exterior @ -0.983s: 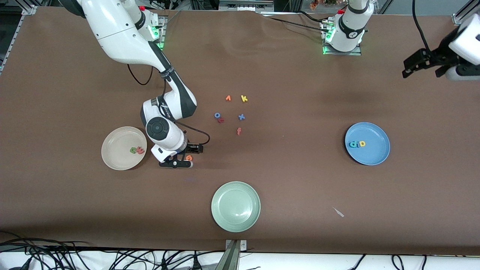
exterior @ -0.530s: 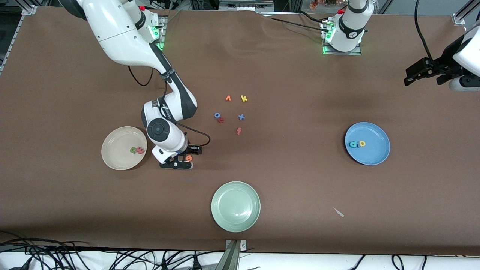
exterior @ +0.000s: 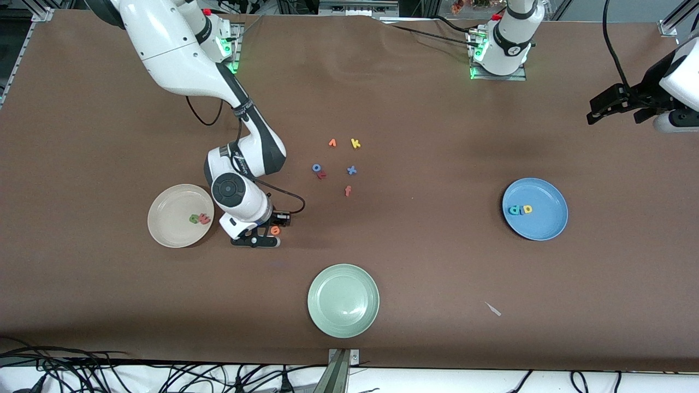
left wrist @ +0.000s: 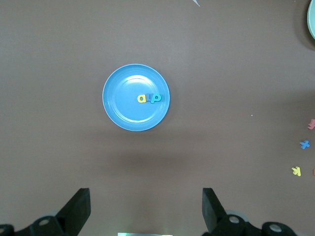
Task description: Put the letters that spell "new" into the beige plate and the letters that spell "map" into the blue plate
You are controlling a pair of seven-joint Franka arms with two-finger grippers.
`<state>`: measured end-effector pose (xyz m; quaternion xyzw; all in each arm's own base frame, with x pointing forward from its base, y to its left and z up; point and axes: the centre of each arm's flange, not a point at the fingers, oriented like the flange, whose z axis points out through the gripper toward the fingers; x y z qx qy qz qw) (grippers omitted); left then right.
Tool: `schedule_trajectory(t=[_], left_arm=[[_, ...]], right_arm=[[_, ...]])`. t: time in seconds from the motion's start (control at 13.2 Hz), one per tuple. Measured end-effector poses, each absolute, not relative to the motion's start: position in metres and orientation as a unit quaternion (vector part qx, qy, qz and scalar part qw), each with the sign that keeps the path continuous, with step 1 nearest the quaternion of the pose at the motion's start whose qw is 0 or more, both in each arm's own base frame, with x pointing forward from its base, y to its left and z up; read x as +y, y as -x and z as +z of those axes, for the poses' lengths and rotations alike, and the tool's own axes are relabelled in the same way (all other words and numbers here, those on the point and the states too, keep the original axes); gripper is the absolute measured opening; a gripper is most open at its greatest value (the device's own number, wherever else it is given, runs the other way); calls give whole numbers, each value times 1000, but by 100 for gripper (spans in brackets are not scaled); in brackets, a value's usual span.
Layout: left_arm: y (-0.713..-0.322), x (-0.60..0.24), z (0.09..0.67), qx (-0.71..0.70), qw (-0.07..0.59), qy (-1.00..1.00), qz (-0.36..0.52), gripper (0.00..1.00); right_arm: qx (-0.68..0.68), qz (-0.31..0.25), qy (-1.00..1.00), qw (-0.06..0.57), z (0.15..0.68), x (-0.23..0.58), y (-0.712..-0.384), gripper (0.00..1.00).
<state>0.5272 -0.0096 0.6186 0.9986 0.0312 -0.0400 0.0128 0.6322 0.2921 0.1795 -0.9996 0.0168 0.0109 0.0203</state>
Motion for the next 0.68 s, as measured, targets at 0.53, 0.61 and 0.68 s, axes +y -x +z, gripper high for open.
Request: schedule_trajectory(t=[0.53, 0.61, 0.68], left_arm=[[-527, -6, 618, 35, 13, -998, -41, 100], [-527, -6, 618, 35, 13, -998, -41, 100], [-527, -6, 619, 35, 13, -998, -40, 100]], right_arm=[[18, 8, 1000, 22, 178, 292, -637, 54], [18, 7, 1000, 22, 178, 293, -638, 54], [18, 7, 1000, 22, 179, 293, -638, 54]])
